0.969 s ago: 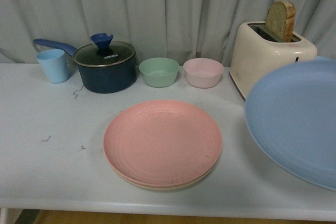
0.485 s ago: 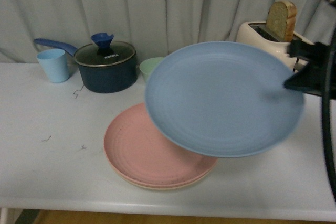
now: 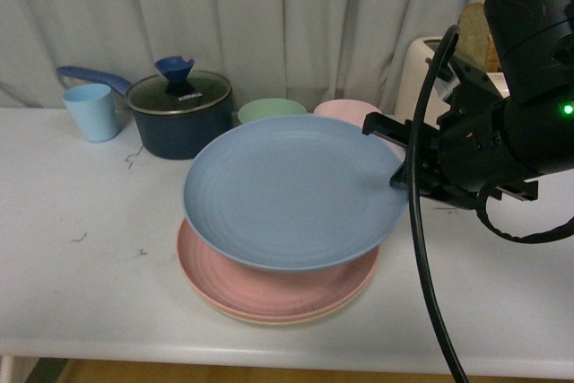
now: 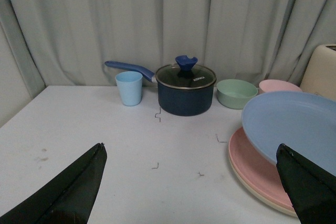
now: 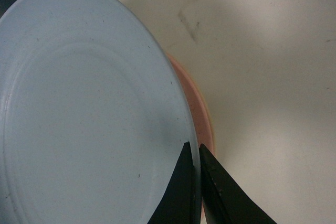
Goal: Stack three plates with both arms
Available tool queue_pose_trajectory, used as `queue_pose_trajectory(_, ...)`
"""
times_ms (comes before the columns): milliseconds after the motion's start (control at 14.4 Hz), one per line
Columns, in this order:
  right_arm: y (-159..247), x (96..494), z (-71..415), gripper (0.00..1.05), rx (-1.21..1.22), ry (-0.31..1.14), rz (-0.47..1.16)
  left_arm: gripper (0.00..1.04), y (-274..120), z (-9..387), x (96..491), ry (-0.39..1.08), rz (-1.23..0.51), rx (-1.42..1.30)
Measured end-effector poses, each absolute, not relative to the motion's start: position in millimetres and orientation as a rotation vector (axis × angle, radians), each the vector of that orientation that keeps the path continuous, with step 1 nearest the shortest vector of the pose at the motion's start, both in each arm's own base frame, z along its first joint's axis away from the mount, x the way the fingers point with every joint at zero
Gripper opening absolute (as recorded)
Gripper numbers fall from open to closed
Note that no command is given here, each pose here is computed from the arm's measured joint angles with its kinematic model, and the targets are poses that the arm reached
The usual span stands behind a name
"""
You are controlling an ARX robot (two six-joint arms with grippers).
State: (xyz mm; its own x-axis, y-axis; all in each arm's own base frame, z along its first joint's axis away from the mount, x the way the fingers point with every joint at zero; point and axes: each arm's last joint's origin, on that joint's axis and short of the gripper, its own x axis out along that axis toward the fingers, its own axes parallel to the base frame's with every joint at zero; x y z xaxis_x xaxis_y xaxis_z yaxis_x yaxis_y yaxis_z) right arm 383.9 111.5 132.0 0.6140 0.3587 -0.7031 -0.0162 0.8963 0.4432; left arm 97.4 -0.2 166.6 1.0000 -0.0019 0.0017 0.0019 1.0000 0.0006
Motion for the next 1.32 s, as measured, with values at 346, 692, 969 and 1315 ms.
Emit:
queue_pose_trajectory(346,118.7,383.7,108.6,0.03,0.396,0.937,0.204,0.98,-0.2,166.6,97.4,-0.002,-0.002,0.001)
queue_pose_trajectory(692,116.6,378.8,101.7,0.44,0.438,0.981,0.230,0.98,-0.2,166.7,97.4,-0.002,-0.002,0.001)
queue_pose_trajectory(969,97.6,369.6,146.3,0.91,0.480,0.873,0.254,0.98,-0.2,166.7,97.4,-0.002,-0.002,0.001)
queue_pose_trajectory(1315,53.5,302.6,132.9,0.52,0.063,0.103,-0.005,0.98,0.1,166.6,97.4,-0.001,0.002,0.001)
